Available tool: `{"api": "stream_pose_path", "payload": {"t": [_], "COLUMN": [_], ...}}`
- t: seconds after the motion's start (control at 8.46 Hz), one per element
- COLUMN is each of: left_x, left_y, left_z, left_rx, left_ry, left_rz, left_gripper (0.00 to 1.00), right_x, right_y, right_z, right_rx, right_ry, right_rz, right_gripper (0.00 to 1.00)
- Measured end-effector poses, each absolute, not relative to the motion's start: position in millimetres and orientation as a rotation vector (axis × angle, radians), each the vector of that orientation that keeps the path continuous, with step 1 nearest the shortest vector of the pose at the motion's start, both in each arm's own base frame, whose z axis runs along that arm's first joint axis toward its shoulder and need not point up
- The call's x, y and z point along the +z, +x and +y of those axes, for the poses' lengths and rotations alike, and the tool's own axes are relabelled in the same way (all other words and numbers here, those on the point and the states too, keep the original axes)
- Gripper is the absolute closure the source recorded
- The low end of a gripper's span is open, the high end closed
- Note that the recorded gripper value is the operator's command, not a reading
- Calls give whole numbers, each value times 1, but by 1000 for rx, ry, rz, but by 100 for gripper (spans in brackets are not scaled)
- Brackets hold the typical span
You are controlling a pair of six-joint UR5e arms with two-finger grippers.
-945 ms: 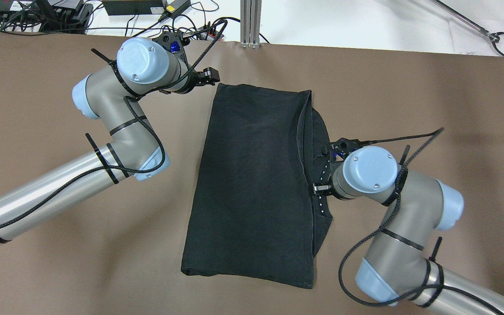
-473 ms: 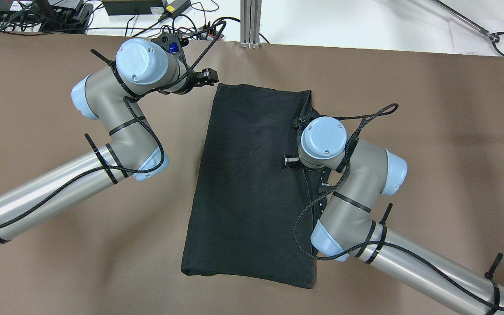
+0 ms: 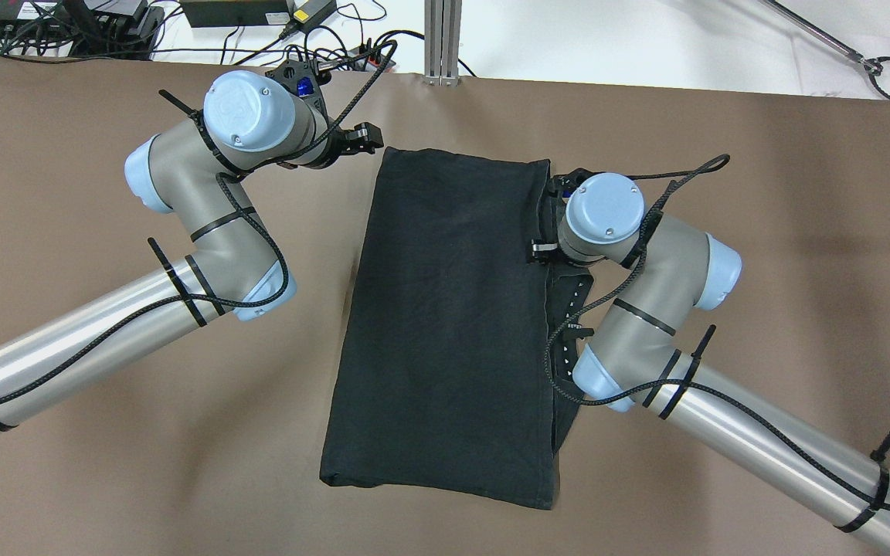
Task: Fold clothes
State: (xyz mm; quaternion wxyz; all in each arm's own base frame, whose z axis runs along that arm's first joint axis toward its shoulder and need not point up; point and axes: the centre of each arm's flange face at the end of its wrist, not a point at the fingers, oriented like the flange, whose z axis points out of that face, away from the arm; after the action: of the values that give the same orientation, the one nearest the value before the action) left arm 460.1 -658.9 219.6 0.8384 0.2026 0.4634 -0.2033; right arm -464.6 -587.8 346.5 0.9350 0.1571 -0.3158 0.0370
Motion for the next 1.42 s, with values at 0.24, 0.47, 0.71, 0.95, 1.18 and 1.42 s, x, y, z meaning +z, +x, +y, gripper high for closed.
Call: {"api": "stream_pose_path", "payload": {"t": [0.24, 0.47, 0.71, 0.95, 1.18, 1.42], "left_x": [217, 215, 215, 215, 214, 213], "left_y": [464, 467, 468, 468, 468, 467], "left_z": [-655, -653, -653, -653, -652, -652], "left_rx": [-425, -421, -419, -418, -419, -422], "left_ry": [427, 425, 424, 424, 425, 425], "left_rz": [986, 989, 990, 989, 991, 993], "left_gripper": [6, 6, 6, 6, 6, 6], "right_x": [348, 301, 274, 277, 294, 305], "right_y": [-444, -452, -475, -498, -503, -510], "right_z": [-573, -517, -450, -389, -346, -305], "right_rx": [84, 260, 556, 807, 937, 983], "right_ry": [325, 186, 50, -14, -79, -96], "right_rz": [-710, -824, -894, -908, -899, -893], "right_gripper": [5, 6, 6, 5, 8, 12]}}
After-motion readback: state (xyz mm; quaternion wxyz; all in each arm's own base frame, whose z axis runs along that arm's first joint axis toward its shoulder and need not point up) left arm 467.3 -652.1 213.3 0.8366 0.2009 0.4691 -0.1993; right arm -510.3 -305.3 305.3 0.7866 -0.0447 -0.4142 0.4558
